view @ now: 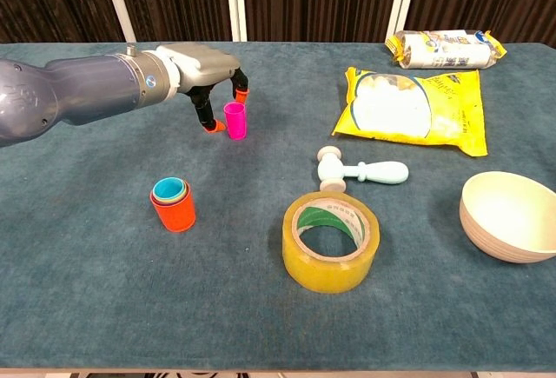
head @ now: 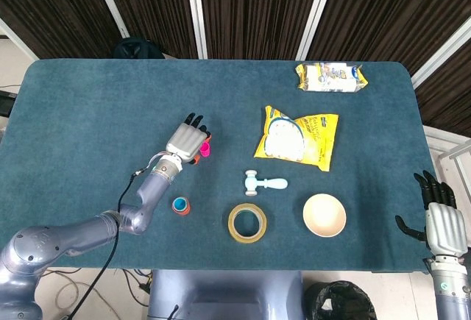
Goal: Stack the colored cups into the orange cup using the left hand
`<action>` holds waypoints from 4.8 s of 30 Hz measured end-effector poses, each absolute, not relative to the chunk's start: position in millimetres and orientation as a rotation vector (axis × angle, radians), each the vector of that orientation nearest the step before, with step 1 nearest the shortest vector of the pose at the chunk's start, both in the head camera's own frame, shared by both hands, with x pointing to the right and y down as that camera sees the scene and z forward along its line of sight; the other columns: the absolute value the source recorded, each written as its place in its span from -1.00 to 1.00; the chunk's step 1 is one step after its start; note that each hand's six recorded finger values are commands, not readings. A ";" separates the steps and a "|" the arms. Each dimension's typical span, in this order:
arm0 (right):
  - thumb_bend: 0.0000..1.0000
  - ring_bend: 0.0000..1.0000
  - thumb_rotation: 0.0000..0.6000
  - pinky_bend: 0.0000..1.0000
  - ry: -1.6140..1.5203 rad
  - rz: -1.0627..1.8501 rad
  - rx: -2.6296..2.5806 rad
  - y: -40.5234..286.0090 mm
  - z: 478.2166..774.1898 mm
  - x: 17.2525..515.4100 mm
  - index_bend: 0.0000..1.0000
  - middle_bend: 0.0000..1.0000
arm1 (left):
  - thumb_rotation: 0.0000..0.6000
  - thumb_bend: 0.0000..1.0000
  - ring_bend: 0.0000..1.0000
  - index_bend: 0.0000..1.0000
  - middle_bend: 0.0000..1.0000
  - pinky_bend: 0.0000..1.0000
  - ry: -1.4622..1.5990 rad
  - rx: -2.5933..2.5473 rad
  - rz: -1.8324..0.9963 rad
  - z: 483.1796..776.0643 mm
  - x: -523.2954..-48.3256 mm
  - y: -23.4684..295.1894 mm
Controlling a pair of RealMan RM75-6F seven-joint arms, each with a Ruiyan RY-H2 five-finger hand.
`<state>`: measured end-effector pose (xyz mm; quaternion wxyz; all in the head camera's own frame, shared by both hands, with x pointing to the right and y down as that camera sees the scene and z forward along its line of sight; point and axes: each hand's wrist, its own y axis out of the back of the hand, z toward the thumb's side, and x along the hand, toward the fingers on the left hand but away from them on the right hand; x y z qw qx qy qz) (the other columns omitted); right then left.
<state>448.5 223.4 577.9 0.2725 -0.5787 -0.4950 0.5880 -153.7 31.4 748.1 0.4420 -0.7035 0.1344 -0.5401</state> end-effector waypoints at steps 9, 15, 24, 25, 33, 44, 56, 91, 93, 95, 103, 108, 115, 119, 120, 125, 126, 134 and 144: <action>-0.35 -0.81 1.00 -0.99 -1.328 1.587 -1.564 224.3 580.3 447.5 -0.79 -0.91 | 1.00 -0.45 -1.00 -0.13 -0.44 -0.90 0.334 -1.743 -1.321 748.1 -150.6 30.7; -0.35 -0.81 1.00 -1.00 -1.327 1.588 -1.563 224.4 580.4 447.4 -0.79 -0.91 | 1.00 -0.44 -1.00 -0.13 -0.44 -0.90 0.334 -1.733 -1.317 748.3 -150.3 30.1; -0.35 -0.81 1.00 -1.00 -1.329 1.586 -1.565 224.5 580.1 447.3 -0.79 -0.91 | 1.00 -0.32 -1.00 -0.07 -0.40 -0.90 0.326 -1.728 -1.307 747.5 -147.1 30.6; -0.35 -0.81 1.00 -1.00 -1.329 1.586 -1.565 224.7 580.0 447.4 -0.79 -0.91 | 1.00 -0.30 -1.00 -0.06 -0.39 -0.90 0.325 -1.727 -1.306 747.6 -146.8 30.7; -0.35 -0.81 1.00 -0.99 -1.331 1.583 -1.566 224.6 578.9 447.1 -0.79 -0.91 | 1.00 -0.26 -1.00 -0.04 -0.38 -0.90 0.326 -1.720 -1.304 746.3 -145.1 30.5; -0.35 -0.81 1.00 -0.99 -1.333 1.574 -1.572 224.3 577.9 445.7 -0.79 -0.91 | 1.00 -0.27 -1.00 -0.06 -0.38 -0.90 0.368 -1.746 -1.245 716.5 -144.1 25.9; -0.35 -0.81 1.00 -0.99 -1.324 1.553 -1.581 225.7 574.3 438.2 -0.79 -0.91 | 1.00 -0.27 -1.00 -0.06 -0.38 -0.90 0.374 -1.849 -1.186 634.0 -183.2 43.0; -0.35 -0.81 1.00 -0.99 -1.329 1.549 -1.588 225.1 574.1 437.7 -0.79 -0.91 | 1.00 -0.27 -1.00 -0.06 -0.38 -0.90 0.220 -2.006 -1.120 628.2 -245.1 133.6; -0.35 -0.81 1.00 -0.99 -1.333 1.548 -1.585 225.0 572.9 438.7 -0.79 -0.91 | 1.00 -0.27 -1.00 -0.06 -0.38 -0.90 0.215 -2.010 -1.115 631.2 -242.3 135.2; -0.35 -0.81 1.00 -0.99 -1.336 1.545 -1.583 224.5 571.9 439.1 -0.79 -0.91 | 1.00 -0.27 -1.00 -0.06 -0.38 -0.90 0.210 -2.011 -1.112 633.4 -240.1 136.1; -0.35 -0.81 1.00 -0.99 -1.341 1.543 -1.580 223.8 570.8 440.0 -0.79 -0.91 | 1.00 -0.27 -1.00 -0.06 -0.38 -0.90 0.187 -1.991 -1.096 641.3 -231.6 137.4; -0.35 -0.81 1.00 -0.99 -1.347 1.542 -1.575 222.7 570.1 441.4 -0.79 -0.91 | 1.00 -0.27 -1.00 -0.06 -0.38 -0.90 0.175 -1.968 -1.094 645.5 -229.9 138.1; -0.35 -0.81 1.00 -0.99 -1.347 1.541 -1.580 223.1 570.5 440.9 -0.79 -0.91 | 1.00 -0.29 -1.00 -0.12 -0.38 -0.90 0.161 -1.957 -1.110 650.4 -229.1 140.2; -0.35 -0.81 1.00 -0.99 -1.350 1.540 -1.577 222.9 569.6 441.5 -0.79 -0.91 | 1.00 -0.42 -1.00 -0.35 -0.42 -0.90 0.150 -1.946 -1.108 651.6 -227.5 141.0; -0.35 -0.81 1.00 -0.99 -1.351 1.540 -1.576 223.0 569.5 441.7 -0.79 -0.91 | 1.00 -0.43 -1.00 -0.38 -0.43 -0.90 0.142 -1.942 -1.109 652.2 -227.5 141.5; -0.35 -0.81 1.00 -0.99 -1.351 1.539 -1.578 222.8 569.5 441.3 -0.79 -0.91 | 1.00 -0.47 -1.00 -0.69 -0.50 -0.91 0.105 -1.933 -1.115 652.3 -227.9 143.5; -0.35 -0.81 1.00 -0.99 -1.351 1.539 -1.579 222.9 569.6 441.4 -0.79 -0.91 | 1.00 -0.47 -1.00 -0.72 -0.51 -0.91 0.103 -1.930 -1.114 650.8 -228.1 143.1; -0.35 -0.81 1.00 -0.99 -1.353 1.535 -1.580 222.4 569.1 441.1 -0.79 -0.91 | 1.00 -0.47 -1.00 -0.70 -0.55 -0.91 0.190 -1.887 -1.106 628.8 -235.5 129.6; -0.35 -0.81 1.00 -0.99 -1.328 1.542 -1.590 224.1 570.7 439.1 -0.79 -0.91 | 1.00 -0.47 -1.00 -0.88 -0.80 -0.88 0.530 -1.590 -1.222 579.9 -312.2 125.1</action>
